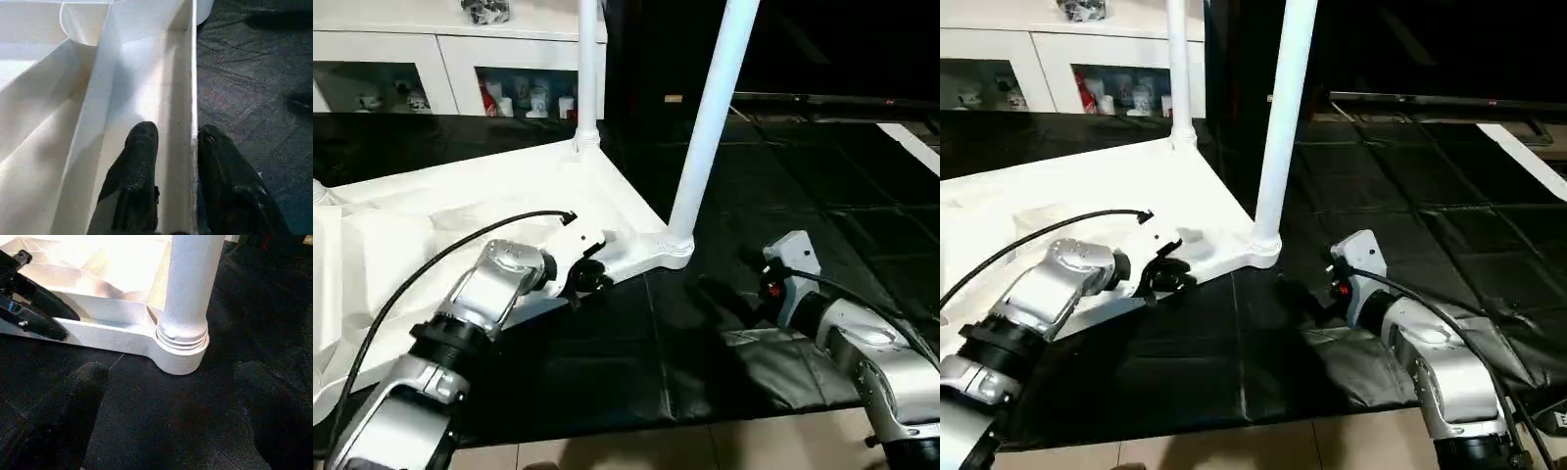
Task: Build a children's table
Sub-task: Rotate leg to tighten
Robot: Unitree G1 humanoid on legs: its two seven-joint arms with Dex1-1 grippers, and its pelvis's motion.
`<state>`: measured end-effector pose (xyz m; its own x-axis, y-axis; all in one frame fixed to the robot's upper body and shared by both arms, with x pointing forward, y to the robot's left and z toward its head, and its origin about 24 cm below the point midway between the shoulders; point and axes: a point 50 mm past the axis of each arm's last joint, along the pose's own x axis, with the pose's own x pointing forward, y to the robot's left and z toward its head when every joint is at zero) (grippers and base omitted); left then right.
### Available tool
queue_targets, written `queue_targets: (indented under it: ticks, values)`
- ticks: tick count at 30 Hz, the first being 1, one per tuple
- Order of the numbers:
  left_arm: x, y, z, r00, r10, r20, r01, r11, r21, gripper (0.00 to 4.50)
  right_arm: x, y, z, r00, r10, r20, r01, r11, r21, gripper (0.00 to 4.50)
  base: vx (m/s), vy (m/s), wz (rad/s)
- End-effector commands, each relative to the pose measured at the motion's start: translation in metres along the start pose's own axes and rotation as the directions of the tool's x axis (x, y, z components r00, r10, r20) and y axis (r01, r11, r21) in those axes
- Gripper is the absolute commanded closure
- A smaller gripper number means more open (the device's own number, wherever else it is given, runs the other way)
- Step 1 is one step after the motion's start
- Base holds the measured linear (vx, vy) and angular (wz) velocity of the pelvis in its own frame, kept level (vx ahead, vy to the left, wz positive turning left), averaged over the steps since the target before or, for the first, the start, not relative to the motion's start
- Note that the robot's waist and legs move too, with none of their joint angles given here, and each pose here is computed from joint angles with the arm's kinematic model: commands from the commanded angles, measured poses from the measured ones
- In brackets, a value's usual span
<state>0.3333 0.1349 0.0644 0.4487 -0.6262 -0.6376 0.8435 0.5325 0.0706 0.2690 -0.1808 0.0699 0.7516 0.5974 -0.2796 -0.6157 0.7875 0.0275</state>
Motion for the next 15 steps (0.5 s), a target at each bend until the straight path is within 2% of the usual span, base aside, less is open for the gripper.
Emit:
queue_targets:
  ticks: [1,6,15]
  values:
    - [-0.0002,0.0023,0.0085,1.000,0.010,0.023,-0.010,1.000,0.018,3.34,0.0005,0.0025,0.0055,1.000,0.014,0.016,-0.014,1.000,-0.018,0.00,0.000,0.000,0.00]
    - [0.0005,0.0037,0.0081,0.999,0.009,0.037,-0.010,1.000,0.012,3.61,0.0007,0.0038,0.0045,1.000,0.018,0.016,-0.018,1.000,-0.018,0.00,0.000,0.000,0.00]
    - [0.0017,0.0033,0.0031,1.000,-0.010,0.019,0.010,1.000,-0.002,4.42,0.0011,0.0056,0.0031,1.000,0.022,0.019,-0.022,1.000,-0.014,0.00,0.000,0.000,0.00]
